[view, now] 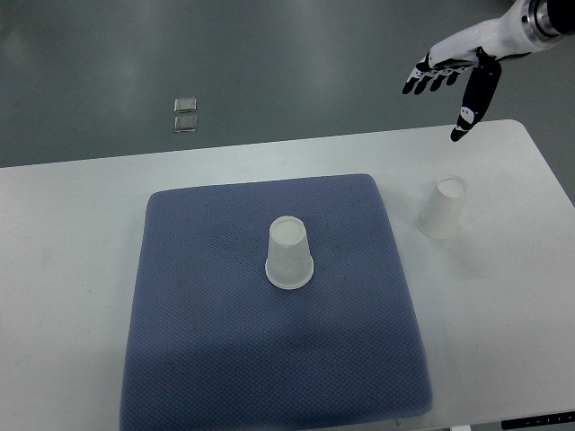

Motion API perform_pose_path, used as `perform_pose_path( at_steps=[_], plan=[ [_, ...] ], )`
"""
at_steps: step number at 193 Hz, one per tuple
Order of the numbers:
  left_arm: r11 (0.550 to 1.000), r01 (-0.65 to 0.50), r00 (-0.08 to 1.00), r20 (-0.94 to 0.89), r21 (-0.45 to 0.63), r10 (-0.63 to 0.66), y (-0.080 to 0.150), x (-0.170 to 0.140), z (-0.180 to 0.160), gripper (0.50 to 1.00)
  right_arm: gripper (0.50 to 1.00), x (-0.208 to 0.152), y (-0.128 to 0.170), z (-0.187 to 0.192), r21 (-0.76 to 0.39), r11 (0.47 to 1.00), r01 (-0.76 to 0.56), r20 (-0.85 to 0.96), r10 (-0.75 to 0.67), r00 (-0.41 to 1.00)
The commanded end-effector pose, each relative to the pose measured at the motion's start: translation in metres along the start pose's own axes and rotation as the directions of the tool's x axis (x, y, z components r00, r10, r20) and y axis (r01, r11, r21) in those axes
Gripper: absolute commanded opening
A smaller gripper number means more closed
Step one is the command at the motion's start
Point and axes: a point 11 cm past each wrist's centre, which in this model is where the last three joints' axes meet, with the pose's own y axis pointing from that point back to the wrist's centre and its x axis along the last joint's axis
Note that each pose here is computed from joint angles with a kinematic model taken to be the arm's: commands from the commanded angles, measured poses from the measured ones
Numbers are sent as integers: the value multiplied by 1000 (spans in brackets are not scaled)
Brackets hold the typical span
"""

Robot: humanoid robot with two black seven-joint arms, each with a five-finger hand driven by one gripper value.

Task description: Stack paper cups

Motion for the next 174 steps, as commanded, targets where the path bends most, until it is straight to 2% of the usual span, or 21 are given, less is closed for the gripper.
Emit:
perform_pose_path(
  at_steps=[1,30,90,174],
  plan=[
    [1000,-2,1000,-2,1,2,0,1,-1,1000,921,-12,-20,14,-18,1000,-13,65,14,998],
    [1000,-2,1000,-4,7,2,0,1,-4,1000,921,-33,-40,37,-72,997,9,96,-2,995],
    [1000,-2,1000,-5,8,3,0,1,-5,1000,919,-72,-71,63,-107,992,59,142,-44,989],
    [1000,-6,1000,-7,14,6,-1,2,-9,1000,915,-96,-95,76,-138,989,54,130,-36,991]
  ],
)
